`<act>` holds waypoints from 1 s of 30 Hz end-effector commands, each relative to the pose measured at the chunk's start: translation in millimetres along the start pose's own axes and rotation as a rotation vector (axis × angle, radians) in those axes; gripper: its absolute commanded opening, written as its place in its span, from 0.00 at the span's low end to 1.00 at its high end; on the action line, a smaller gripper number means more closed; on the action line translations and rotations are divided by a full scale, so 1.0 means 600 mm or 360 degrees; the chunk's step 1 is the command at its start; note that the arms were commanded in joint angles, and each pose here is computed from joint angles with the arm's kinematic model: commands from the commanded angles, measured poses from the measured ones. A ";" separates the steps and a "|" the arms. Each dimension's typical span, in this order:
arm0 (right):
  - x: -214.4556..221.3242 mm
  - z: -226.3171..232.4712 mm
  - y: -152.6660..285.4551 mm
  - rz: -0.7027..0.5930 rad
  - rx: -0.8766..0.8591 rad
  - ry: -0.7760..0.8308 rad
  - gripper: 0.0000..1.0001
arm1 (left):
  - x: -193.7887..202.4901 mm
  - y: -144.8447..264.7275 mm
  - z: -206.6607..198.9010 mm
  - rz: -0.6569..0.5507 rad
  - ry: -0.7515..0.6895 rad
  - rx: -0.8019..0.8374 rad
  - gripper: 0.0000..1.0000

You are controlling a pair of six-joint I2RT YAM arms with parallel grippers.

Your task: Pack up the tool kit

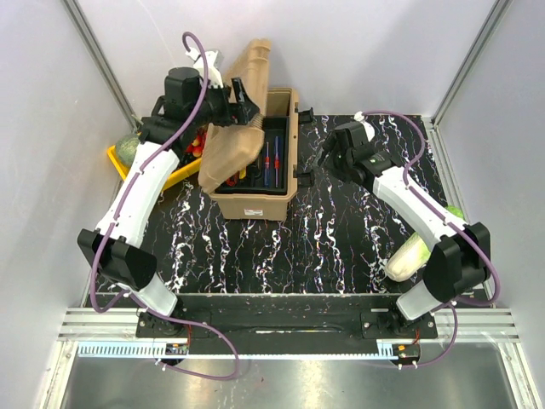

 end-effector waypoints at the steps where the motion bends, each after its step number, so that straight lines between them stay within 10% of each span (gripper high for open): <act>1: -0.055 0.000 0.058 -0.0275 0.0078 -0.0062 0.74 | 0.000 0.021 -0.044 -0.0015 0.0090 0.0238 0.88; 20: -0.025 -0.057 0.025 -0.0091 -0.0028 -0.0285 0.77 | 0.115 0.016 -0.082 0.0209 -0.0075 0.0446 0.89; 30: 0.038 -0.145 -0.032 0.0156 -0.0281 -0.0789 0.76 | 0.244 -0.006 -0.024 0.0449 -0.0396 -0.0372 0.87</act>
Point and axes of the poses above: each gripper's point midway between its finger pads, its own y axis back along the fingers, its own z axis along the line the jaws close on, x = y × z, the point moved 7 cm from there along y, back along the fingers, and after that the axes turned 3 degrees about y, right-handed, at the moved point
